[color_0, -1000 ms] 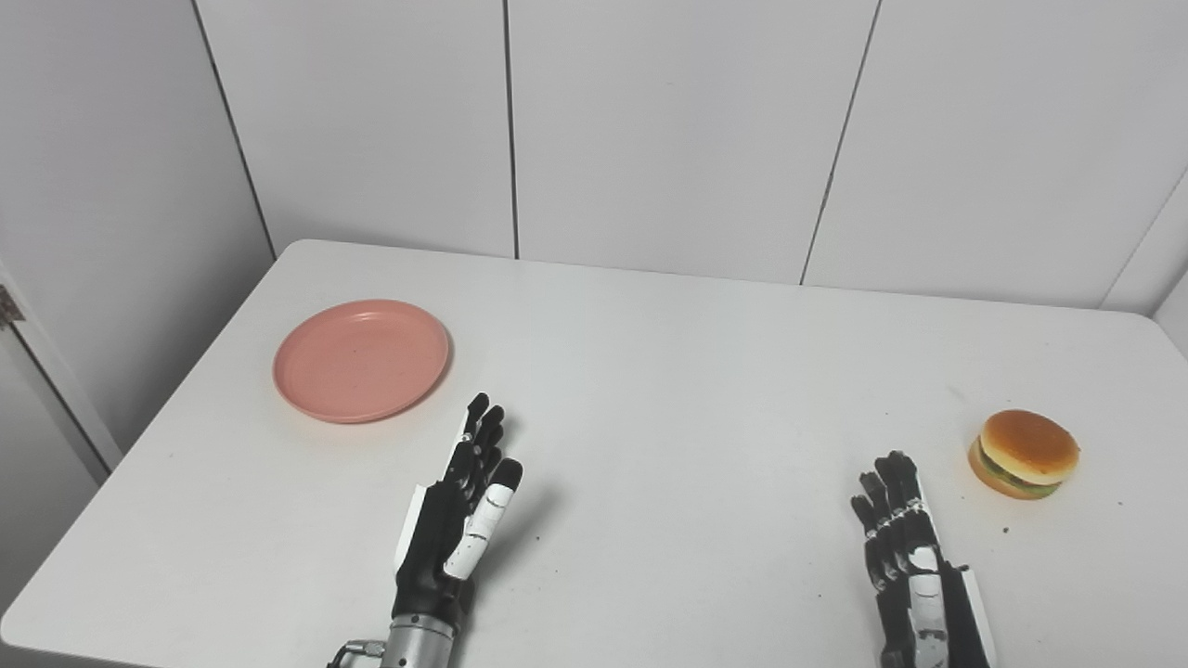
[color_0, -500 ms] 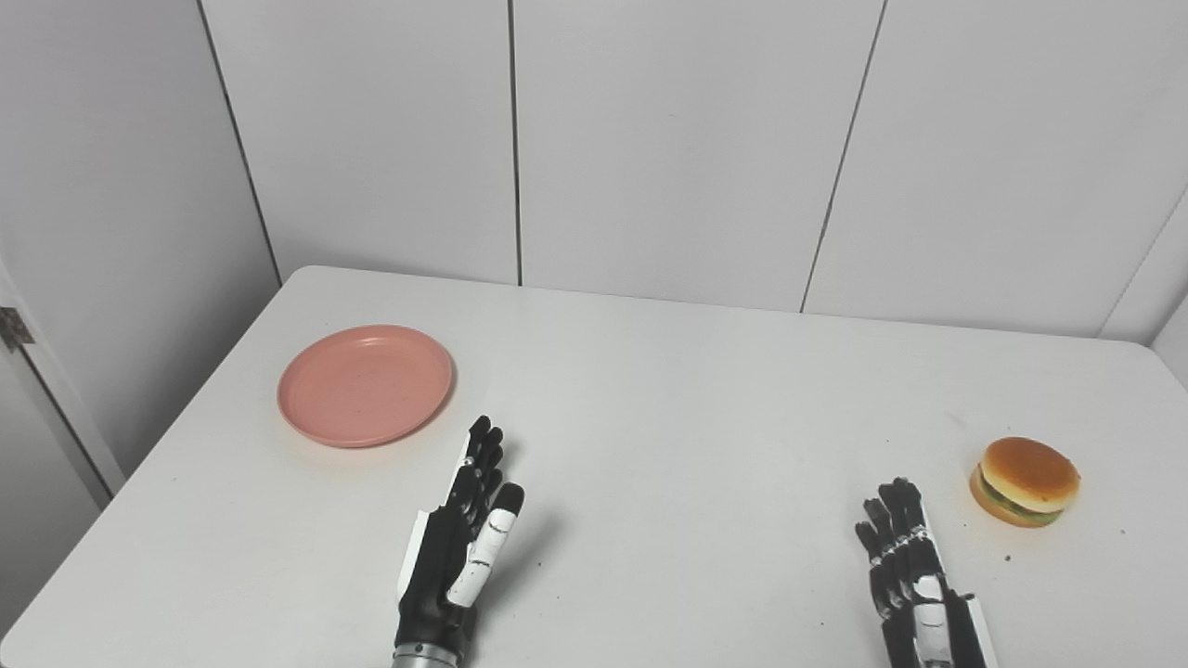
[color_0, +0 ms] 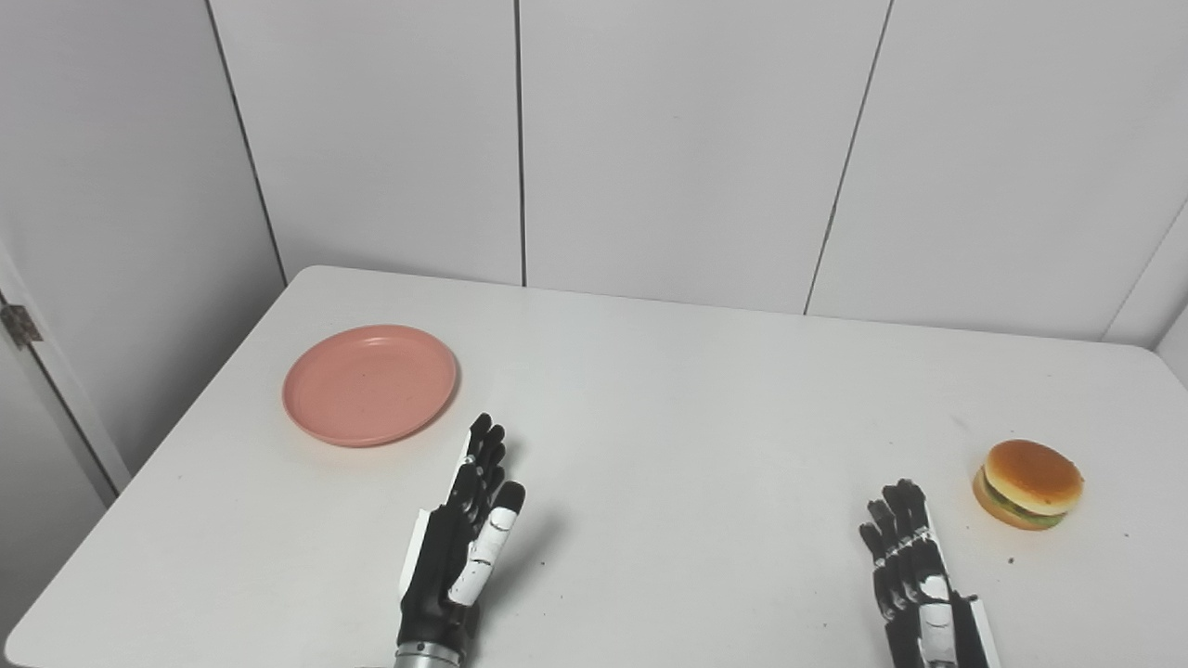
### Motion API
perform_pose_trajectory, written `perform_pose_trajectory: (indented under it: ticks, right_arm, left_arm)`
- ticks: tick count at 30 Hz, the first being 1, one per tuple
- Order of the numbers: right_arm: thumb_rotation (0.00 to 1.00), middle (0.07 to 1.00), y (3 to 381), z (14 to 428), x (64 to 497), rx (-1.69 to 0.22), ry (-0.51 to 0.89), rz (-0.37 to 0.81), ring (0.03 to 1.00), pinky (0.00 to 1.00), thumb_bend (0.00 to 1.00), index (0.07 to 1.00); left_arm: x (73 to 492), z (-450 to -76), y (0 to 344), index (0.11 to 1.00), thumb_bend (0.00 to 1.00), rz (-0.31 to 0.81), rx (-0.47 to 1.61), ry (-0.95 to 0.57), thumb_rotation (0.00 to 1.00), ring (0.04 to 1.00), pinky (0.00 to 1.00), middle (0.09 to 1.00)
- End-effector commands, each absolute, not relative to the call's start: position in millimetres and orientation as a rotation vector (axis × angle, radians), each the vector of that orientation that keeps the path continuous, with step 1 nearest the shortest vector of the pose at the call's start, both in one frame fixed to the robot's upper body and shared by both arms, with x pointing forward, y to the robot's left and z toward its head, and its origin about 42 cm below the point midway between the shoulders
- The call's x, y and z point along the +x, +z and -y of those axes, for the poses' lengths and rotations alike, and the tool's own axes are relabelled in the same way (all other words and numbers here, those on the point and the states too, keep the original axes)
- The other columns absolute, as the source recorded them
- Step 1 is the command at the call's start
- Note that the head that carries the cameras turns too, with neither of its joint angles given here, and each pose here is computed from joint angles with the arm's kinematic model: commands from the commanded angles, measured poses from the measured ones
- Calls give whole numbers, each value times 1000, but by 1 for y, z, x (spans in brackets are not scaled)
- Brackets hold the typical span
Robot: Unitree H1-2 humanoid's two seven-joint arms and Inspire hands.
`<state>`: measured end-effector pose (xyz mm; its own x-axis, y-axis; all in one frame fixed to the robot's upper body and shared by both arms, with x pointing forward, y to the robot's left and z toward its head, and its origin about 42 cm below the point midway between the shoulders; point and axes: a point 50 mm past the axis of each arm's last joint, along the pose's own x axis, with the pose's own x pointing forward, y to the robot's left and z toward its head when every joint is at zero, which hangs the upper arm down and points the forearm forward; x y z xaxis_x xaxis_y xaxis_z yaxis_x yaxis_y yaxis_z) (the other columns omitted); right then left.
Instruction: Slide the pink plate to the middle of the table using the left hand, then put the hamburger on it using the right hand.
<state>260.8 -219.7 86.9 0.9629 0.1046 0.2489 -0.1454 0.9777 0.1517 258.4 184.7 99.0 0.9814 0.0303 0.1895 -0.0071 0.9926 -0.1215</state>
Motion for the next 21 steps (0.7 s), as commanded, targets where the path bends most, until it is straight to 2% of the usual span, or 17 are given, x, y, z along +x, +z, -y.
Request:
perform_pose_trajectory:
  ticks: [1,6,11,15,19,21]
  right_arm:
    - [928,1000,64,235,267,142,86,140,1000,1000,749,977]
    - [912,995,64,233,266,144,77,143,1000,1000,770,967]
    - [901,996,65,232,265,147,79,147,1000,1000,774,968]
    - [898,997,66,232,264,145,80,147,1000,1000,774,969]
    - [895,995,65,232,264,147,79,146,1000,1000,775,966]
    - [902,994,65,232,264,144,78,146,1000,1000,777,964]
  left_arm:
    - [272,-182,108,1000,776,217,-129,17,781,984,1000,979]
    - [301,-201,147,976,826,384,-51,50,801,952,990,964]
    - [325,-220,183,940,830,532,10,93,793,913,927,932]
    - [343,-235,205,915,820,604,23,105,801,904,924,919]
    - [360,-253,225,889,868,666,26,101,792,897,931,910]
    - [366,-259,237,873,887,693,33,102,784,890,904,906]
